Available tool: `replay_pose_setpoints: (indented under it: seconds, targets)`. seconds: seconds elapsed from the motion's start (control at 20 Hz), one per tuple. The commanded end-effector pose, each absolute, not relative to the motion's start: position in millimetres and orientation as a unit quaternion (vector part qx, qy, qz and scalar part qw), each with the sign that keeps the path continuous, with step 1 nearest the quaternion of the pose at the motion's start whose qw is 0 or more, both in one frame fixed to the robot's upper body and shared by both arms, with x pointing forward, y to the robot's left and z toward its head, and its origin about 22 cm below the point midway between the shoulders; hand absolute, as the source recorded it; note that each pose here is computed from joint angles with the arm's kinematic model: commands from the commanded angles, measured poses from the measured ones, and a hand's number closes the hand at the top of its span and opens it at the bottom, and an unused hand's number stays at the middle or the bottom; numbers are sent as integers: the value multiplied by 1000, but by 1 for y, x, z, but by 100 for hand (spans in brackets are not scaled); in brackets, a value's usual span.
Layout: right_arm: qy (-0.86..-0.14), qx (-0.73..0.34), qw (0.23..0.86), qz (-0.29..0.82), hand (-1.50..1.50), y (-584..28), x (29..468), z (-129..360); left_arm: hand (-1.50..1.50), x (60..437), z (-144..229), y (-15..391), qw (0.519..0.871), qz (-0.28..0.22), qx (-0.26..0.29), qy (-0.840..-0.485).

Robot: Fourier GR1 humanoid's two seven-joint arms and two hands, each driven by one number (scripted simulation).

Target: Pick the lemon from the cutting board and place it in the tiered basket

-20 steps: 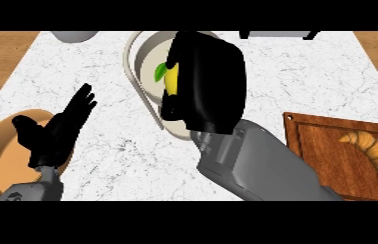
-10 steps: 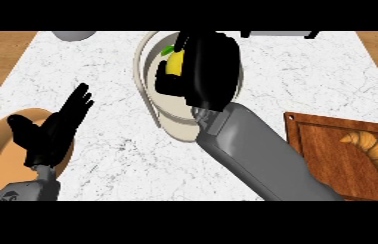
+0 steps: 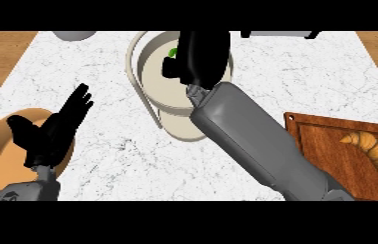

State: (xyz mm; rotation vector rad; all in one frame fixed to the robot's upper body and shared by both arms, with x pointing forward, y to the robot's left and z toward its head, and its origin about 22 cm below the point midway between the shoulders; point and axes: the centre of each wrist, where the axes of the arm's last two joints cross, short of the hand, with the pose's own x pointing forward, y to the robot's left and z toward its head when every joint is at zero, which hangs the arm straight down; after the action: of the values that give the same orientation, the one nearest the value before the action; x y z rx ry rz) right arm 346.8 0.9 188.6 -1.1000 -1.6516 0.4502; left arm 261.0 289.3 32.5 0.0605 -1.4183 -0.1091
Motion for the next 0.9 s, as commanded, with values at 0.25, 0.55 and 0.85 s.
replay_pose_setpoints:
  seconds: [0.25, 0.55, 0.85]
  targets:
    - [-719, -378, 584, 21, -150, -6, 351, 200, 0, 267, 35, 279, 751, -51, 35, -658]
    - [-750, -306, 578, -102, -150, -33, 342, 221, 0, 262, 30, 293, 756, -47, 29, -652]
    - [-755, -315, 543, -188, -150, -79, 320, 246, 0, 246, 24, 294, 761, -37, 42, -646]
